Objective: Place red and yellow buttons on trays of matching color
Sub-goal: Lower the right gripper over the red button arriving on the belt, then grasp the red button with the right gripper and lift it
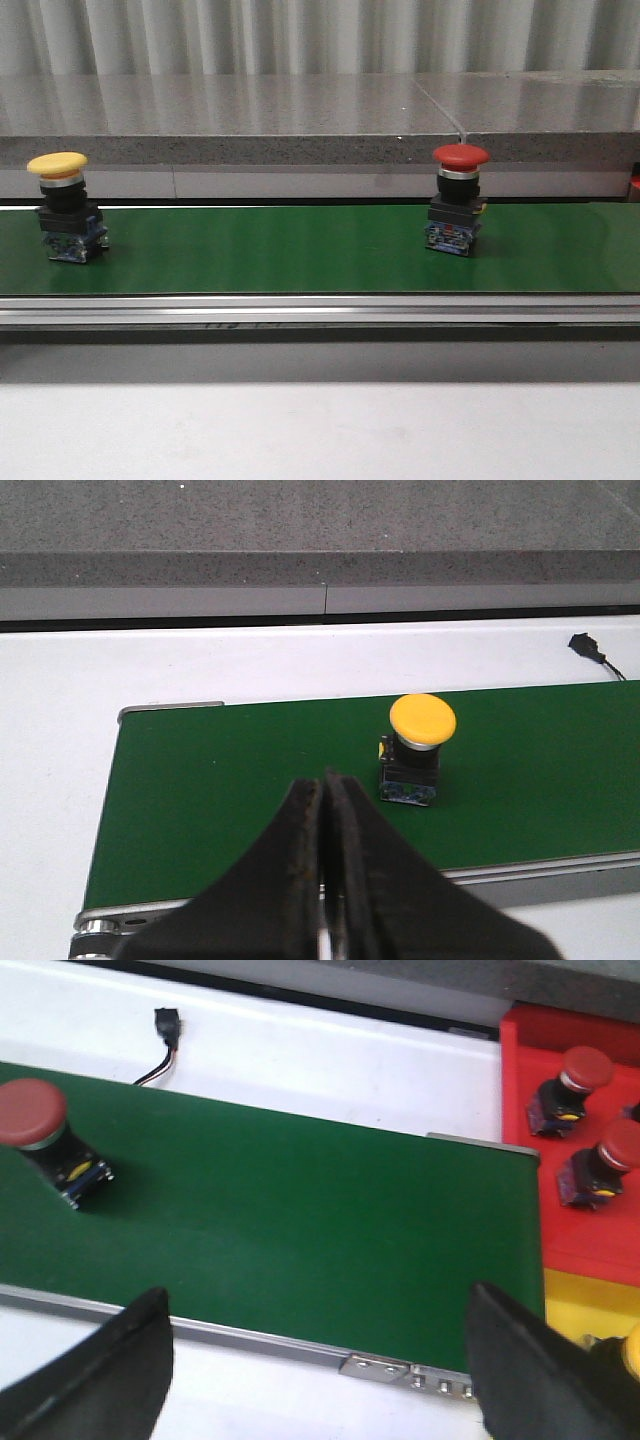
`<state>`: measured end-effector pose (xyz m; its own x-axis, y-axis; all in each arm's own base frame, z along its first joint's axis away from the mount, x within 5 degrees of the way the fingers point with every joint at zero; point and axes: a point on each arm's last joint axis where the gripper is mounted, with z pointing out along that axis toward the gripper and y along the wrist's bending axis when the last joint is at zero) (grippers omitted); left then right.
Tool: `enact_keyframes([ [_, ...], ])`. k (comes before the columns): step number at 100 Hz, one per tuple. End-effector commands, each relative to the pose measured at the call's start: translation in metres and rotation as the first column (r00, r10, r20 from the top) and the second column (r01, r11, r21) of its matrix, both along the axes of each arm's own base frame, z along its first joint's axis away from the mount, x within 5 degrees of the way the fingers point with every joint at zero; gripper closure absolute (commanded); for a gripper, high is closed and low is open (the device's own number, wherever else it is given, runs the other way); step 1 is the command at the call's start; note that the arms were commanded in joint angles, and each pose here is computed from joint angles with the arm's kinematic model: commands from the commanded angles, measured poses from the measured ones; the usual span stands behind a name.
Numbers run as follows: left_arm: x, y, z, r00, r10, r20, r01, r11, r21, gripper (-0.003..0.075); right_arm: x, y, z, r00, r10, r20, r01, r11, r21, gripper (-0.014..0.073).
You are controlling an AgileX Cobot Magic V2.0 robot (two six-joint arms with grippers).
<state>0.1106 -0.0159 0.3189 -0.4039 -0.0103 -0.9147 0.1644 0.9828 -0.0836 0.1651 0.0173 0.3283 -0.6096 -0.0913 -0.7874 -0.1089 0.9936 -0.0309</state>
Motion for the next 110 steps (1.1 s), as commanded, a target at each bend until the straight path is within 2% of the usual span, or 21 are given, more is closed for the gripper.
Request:
enact_keyframes([
  [1,0.002,0.0,0.015,0.996,0.019,0.091,-0.017,0.999,-0.03,0.074,0.015,0.01,0.015,0.997,0.061,0.041,-0.06,0.998,-0.017,0.0],
  [21,0.002,0.0,0.015,0.996,0.019,0.091,-0.017,0.999,-0.03,0.074,0.05,0.032,0.006,0.986,0.131,-0.103,-0.135,0.99,-0.032,0.0],
  [39,0.002,0.0,0.015,0.996,0.019,0.091,-0.017,0.999,-0.03,0.074,0.082,0.041,-0.014,0.962,0.127,-0.24,-0.142,0.989,-0.046,0.0],
  [60,0.002,0.0,0.015,0.996,0.019,0.091,-0.017,0.999,-0.03,0.074,0.106,0.048,-0.036,0.936,0.127,-0.327,-0.147,0.988,-0.036,0.0],
  [110,0.002,0.0,0.015,0.996,0.019,0.091,-0.017,0.999,-0.03,0.074,0.144,0.061,-0.042,0.932,0.171,-0.319,-0.186,0.982,-0.018,0.0],
])
